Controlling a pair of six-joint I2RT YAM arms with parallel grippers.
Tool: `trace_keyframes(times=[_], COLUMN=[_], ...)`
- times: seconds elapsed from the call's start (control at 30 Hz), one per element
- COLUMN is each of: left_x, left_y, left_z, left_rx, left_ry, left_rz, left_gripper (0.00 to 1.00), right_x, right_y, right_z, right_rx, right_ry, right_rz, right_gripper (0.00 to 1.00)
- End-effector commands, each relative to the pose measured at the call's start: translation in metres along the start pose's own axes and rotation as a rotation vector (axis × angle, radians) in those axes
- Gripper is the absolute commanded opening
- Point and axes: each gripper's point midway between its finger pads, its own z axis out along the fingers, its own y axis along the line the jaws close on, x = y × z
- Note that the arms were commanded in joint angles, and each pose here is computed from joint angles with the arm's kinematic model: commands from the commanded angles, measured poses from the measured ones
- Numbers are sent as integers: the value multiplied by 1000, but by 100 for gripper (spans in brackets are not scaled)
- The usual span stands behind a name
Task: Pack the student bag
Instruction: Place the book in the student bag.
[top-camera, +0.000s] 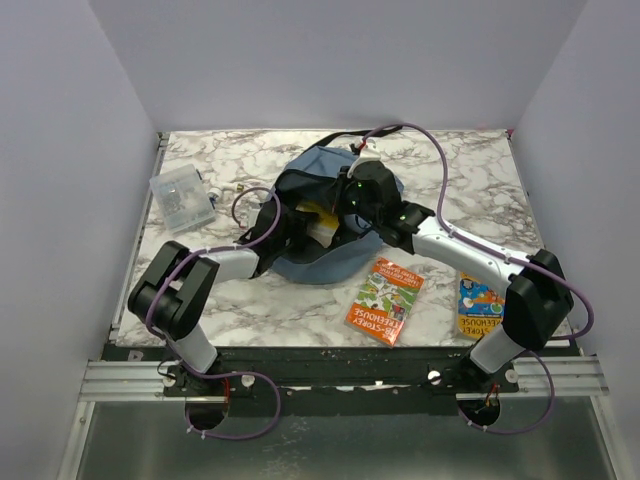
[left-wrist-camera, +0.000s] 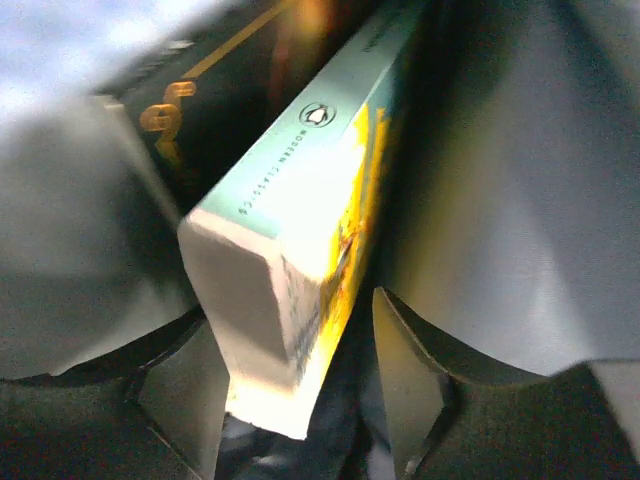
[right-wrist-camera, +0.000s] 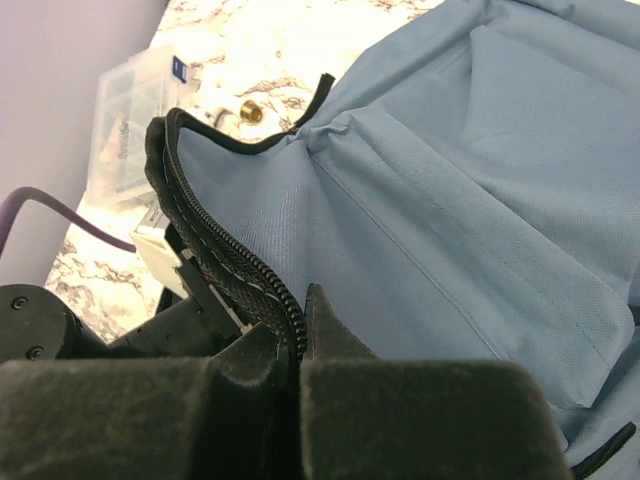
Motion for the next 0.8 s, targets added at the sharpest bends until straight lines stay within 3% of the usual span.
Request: trace_keyframes(times=[0.0,0.07,0.1,0.2,0.33,0.43,0.5,0.63,0.77], left_x=[11,16,16,16,17,16,13,12,15], left_y=[7,13,16,31,45,46,36,15,6], left_z=[-8,-14,-17,-24,-26,-19,-9,15,24], left_rx=[18,9,5,-37,-75,-87,-72,-46,-34], left_ry=[66,98,101,111,122,124,113,111,157], left_rz=[3,20,32,43,46,30,45,67,73], left_gripper=[62,73,92,96,80,49,34,27,28], right_x=[-20,-20,-19,-17,-15,-14,-13,-9,-14], right_y=[1,0,1,0,-1,-1,0,-1,-10], right_z=[-8,-7,-7,-6,-5,-3,-3,-5,-7], right_rx=[-2,0,-4,-6,-6,-6,-12,-8,33], right_ry=[-70,-69,-68,-62,-55,-51,-44,-27,-45], right_rz=[-6,-5,-4,-2,-8,-6,-1,-4,-18], right_gripper=[1,1,1,1,1,0,1,1,1])
